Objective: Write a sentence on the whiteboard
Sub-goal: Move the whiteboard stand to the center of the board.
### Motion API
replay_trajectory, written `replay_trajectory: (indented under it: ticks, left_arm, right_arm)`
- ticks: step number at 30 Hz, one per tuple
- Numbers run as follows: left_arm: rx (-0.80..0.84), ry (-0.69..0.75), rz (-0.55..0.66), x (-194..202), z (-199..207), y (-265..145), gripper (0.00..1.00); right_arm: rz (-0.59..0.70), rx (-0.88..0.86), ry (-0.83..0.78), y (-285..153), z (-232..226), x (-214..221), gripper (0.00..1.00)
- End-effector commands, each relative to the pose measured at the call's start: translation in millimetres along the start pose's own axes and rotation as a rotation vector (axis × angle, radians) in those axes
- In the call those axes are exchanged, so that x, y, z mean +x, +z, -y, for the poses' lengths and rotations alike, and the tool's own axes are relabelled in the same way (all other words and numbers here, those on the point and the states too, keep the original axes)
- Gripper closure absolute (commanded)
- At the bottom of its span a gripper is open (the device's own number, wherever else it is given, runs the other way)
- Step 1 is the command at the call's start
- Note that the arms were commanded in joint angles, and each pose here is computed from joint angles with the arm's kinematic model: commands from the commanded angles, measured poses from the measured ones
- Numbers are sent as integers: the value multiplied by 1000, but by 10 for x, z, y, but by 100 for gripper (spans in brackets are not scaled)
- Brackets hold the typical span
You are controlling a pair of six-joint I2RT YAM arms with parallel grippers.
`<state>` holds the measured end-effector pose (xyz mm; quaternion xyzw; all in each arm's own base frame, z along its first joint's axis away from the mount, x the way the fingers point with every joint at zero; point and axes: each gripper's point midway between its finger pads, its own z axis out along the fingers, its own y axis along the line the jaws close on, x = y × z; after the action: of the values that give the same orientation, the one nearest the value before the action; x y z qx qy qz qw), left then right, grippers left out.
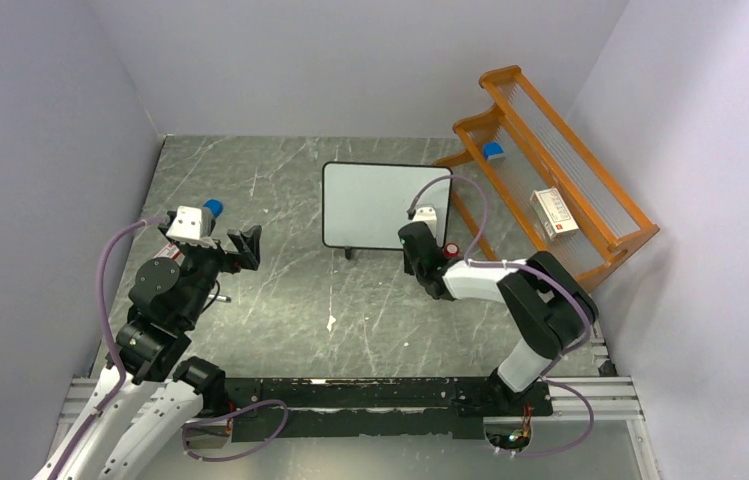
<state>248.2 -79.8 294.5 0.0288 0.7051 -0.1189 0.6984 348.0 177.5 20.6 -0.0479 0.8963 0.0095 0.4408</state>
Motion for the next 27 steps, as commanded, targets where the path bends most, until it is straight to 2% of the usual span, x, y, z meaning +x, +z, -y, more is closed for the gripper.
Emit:
replay_trajectory:
  ticks: [1, 9, 19, 23, 27]
  left_arm:
    - [3, 0, 32, -120, -5, -27, 4]
    - [5, -2, 12, -78, 1, -18, 4]
    - [-1, -5, -5, -49, -5, -4, 4]
    - [-18, -16, 0, -61, -35, -12, 4]
    - [-37, -29, 3, -66, -70, -19, 4]
  right_arm:
    - [29, -149, -64, -238, -265, 50, 100]
    - [12, -302, -140, -479, -479, 321, 100]
    - [27, -317, -189, -543, -504, 343, 100]
    - [43, -305, -180, -569, -470, 322, 88]
    - [57, -305, -173, -595, -450, 293, 86]
